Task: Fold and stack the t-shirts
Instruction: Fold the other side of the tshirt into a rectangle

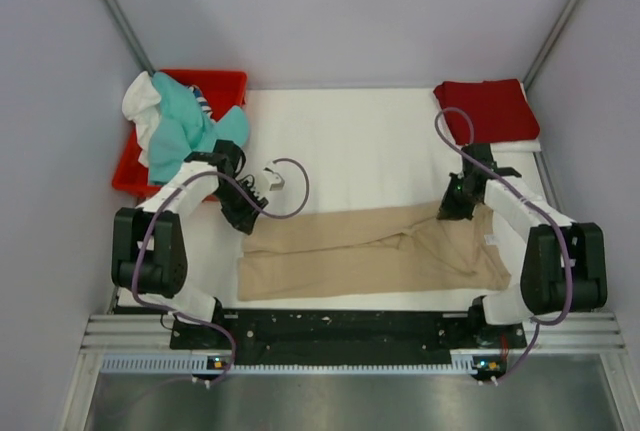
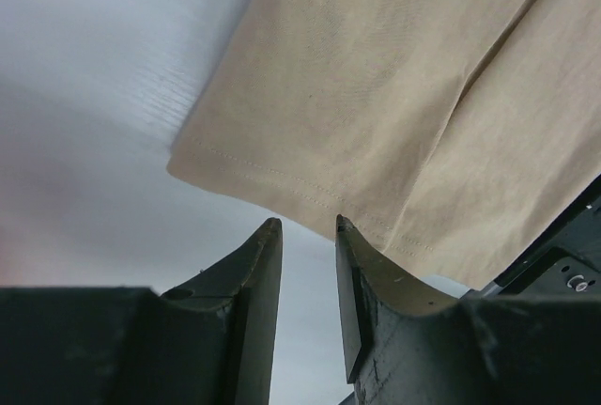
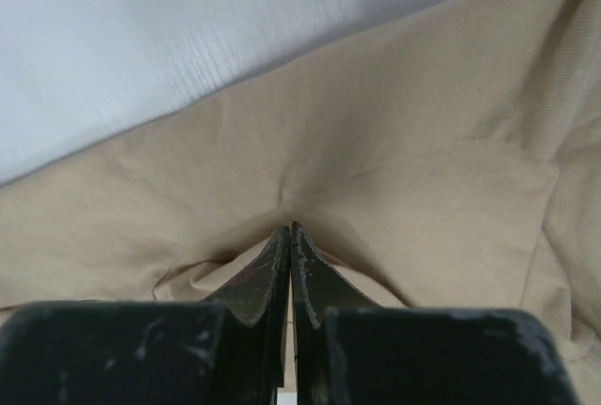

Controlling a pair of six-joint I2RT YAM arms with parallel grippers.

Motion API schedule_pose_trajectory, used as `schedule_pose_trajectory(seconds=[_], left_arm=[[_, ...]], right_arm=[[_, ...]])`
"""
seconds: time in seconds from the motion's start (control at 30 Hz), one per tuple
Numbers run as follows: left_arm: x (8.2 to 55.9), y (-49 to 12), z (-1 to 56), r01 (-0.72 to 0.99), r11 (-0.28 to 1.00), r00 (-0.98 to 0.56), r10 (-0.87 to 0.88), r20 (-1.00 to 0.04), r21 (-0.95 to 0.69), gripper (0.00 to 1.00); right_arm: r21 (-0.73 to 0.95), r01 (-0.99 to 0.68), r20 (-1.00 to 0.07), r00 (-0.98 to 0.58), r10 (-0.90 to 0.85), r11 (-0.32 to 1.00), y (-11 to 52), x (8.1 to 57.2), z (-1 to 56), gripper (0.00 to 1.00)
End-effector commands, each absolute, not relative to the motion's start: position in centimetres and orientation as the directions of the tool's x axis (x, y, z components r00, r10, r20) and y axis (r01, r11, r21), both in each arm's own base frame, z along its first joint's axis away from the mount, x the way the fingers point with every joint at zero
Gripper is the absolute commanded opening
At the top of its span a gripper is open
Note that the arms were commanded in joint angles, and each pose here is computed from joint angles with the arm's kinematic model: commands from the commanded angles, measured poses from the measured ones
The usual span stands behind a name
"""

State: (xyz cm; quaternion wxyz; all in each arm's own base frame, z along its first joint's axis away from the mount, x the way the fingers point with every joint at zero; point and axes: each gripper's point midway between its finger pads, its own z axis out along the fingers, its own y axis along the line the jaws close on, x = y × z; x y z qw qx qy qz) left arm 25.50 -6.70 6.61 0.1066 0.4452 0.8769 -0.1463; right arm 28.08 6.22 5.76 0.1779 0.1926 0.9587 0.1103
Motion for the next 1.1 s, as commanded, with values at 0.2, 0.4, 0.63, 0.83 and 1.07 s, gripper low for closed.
schedule_pose_trajectory(seconds=[0.2,0.4,0.63,0.83,1.07], left_arm=[[25.8,-7.5,6.4,0.805,0.570,-0.588,0.730,-0.348,-0.164,0.34],[25.8,-7.4,6.6,0.807,0.570,-0.584,0.733,-0.348,-0.155,0.34],[26.7,-7.6,7.7,0.810,0.569,-0.577,0.729,-0.367,-0.143,0.34],[26.3,-7.2,7.4,0.813,0.568,-0.573,0.738,-0.356,-0.129,0.34],[27.7,-6.4,7.5,0.761,0.646,-0.619,0.698,-0.360,-0.056,0.37]], right_arm=[[0.321,0.196,-0.277,-0.916,0.290,0.926,8.5,27.3,4.4,0.00],[0.320,0.208,-0.146,-0.953,0.265,0.924,11.4,20.5,3.1,0.00],[0.329,0.110,-0.092,-0.985,0.148,0.938,16.0,14.8,5.3,0.00],[0.258,0.040,-0.255,-0.961,0.108,0.965,15.0,19.2,9.3,0.00],[0.137,0.257,-0.368,-0.883,0.290,0.957,7.5,27.4,8.3,0.00]])
